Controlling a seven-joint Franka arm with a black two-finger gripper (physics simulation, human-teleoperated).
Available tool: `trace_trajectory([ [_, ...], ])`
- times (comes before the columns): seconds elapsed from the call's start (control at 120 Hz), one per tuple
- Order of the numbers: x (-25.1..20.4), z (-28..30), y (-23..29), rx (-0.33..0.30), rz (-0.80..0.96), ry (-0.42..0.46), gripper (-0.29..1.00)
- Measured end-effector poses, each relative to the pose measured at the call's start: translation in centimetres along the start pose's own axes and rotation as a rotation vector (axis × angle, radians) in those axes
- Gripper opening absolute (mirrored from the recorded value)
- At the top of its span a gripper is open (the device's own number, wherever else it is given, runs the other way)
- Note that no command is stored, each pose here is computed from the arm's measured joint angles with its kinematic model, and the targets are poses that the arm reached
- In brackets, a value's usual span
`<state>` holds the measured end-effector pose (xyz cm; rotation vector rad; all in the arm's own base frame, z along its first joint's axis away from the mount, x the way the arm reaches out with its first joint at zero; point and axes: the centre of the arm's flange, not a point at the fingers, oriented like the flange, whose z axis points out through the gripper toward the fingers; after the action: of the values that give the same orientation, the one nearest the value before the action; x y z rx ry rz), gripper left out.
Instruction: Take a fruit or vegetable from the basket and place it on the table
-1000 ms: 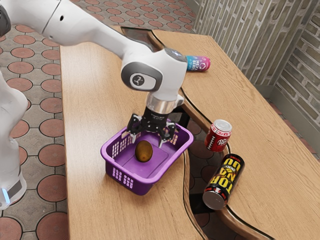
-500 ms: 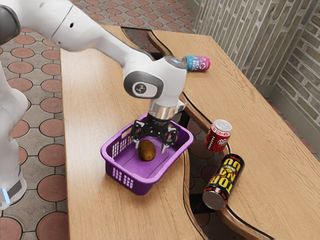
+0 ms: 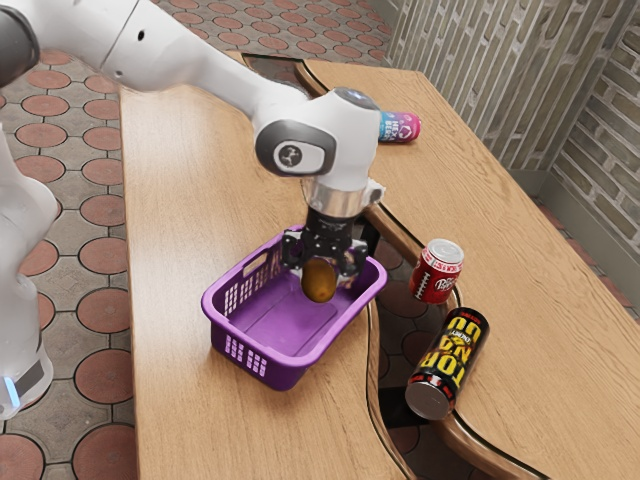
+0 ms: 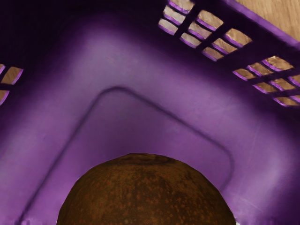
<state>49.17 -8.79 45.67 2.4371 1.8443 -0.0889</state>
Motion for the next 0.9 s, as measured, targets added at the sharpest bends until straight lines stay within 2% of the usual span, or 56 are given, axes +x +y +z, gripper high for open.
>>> trace_trajectory([
  [0.042,-0.2,-3.0,0.9,-0.038,0.029,0.023,0.32],
  [0.092,0.2,-9.3,2.5,-0.114,0.063,0.063,0.32],
  [0.133,0.7,-14.7,4.0,-0.170,0.094,0.120,0.33],
  [0.183,2.5,-19.1,6.6,-0.200,0.120,0.202,0.32],
  [0.25,6.6,-21.1,11.1,-0.182,0.161,0.303,0.32],
  [0.308,13.6,-20.5,14.2,-0.154,0.187,0.334,0.32],
  [0.358,20.4,-18.4,15.6,-0.138,0.221,0.309,0.31],
  [0.4,24.3,-16.6,16.0,-0.122,0.264,0.283,0.30],
  [0.508,28.9,-12.2,16.7,-0.083,0.415,0.230,0.30],
  [0.617,30.1,-9.7,17.0,-0.040,0.564,0.203,0.30],
  [0.7,30.3,-9.1,17.0,-0.021,0.666,0.194,0.48],
  [0.792,30.0,-9.3,17.0,-0.010,0.767,0.193,0.59],
  [0.842,26.3,-10.5,16.7,0.033,0.838,0.169,0.62],
  [0.9,16.7,-12.6,11.0,0.146,0.907,0.078,0.65],
])
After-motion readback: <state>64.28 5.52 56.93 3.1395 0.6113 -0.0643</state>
